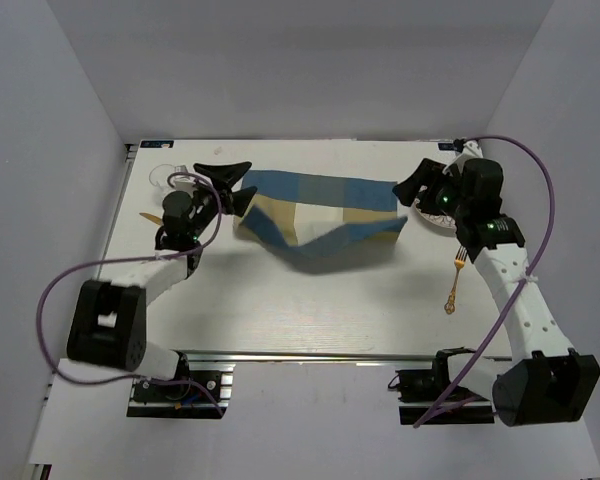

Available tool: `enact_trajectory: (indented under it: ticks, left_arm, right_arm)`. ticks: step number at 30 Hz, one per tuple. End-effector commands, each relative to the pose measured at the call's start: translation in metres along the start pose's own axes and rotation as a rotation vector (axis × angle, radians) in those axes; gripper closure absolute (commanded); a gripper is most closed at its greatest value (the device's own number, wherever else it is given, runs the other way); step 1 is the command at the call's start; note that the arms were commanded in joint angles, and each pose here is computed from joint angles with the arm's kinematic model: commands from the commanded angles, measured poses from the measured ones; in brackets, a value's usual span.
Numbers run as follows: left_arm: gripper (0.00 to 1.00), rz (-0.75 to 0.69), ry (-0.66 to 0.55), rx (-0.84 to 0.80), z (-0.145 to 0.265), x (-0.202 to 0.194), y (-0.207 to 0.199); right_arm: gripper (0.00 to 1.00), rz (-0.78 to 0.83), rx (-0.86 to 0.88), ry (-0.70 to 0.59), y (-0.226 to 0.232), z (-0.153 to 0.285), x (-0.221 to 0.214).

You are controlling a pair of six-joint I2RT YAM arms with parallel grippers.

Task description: Set the dinner table for one person

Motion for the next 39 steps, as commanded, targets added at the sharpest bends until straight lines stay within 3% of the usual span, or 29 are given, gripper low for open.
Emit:
enact_trajectory:
  ticks: [1,2,7,11,12,14,18,26,28,35,39]
  left_arm:
    - [0.02,-0.184,-0.145,0.133,0.03,-0.009,-0.03]
    - [0.02,-0.271,-0.276,0.289,0.052,-0.011,-0.037]
    - [0.02,-0.376,-0.282,0.378,0.071,-0.016,-0.05]
    - [0.02,-0.534,-0.096,0.534,0.042,-0.014,-0.045]
    - [0.02,-0.51,0.011,0.654,0.025,-0.012,-0.015]
    - [0.02,-0.581,0.151,0.687,-0.001,-0.023,-0.008]
    - [0.02,-0.653,0.239,0.97,-0.024,-0.028,0.058]
    - [0.02,-0.705,0.247,1.191,-0.019,-0.037,0.132]
    - [0.02,-0.73,0.198,1.253,-0.02,-0.033,0.141]
    - [0.02,-0.703,0.16,1.361,-0.029,-0.018,0.177]
    - [0.02,-0.743,0.133,1.354,-0.061,-0.007,0.173]
  right_arm:
    - [0.17,0.032,0.082,-0.105,0.011,0.02,0.005]
    - [0.11,0.033,0.087,-0.092,0.011,0.025,-0.003]
    - [0.11,0.029,0.104,-0.067,0.012,0.036,-0.02]
    - [0.11,0.002,0.059,0.067,0.001,0.009,-0.036]
    - [0.11,-0.019,0.033,0.162,-0.006,-0.009,-0.048]
    - [0.11,-0.042,-0.026,0.261,-0.013,-0.027,-0.069]
    - [0.11,-0.057,-0.063,0.345,-0.017,-0.043,-0.111]
    - [0.11,0.031,-0.236,0.556,-0.027,-0.093,-0.153]
    - [0.11,0.046,-0.302,0.608,-0.033,-0.109,-0.166]
    - [0.11,0.107,-0.482,0.664,-0.05,-0.163,-0.158]
    - [0.11,0.121,-0.496,0.678,-0.05,-0.182,-0.148]
Point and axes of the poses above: each gripper's point midway between its finger pads, its own z axis back along the fingers, its own y axis along the line the jaws close on, x = y × z, the point moved 9 cm from there along z, back along the fingers, and after that the axes turned 7 degrees about z, right-handed, at the moved point
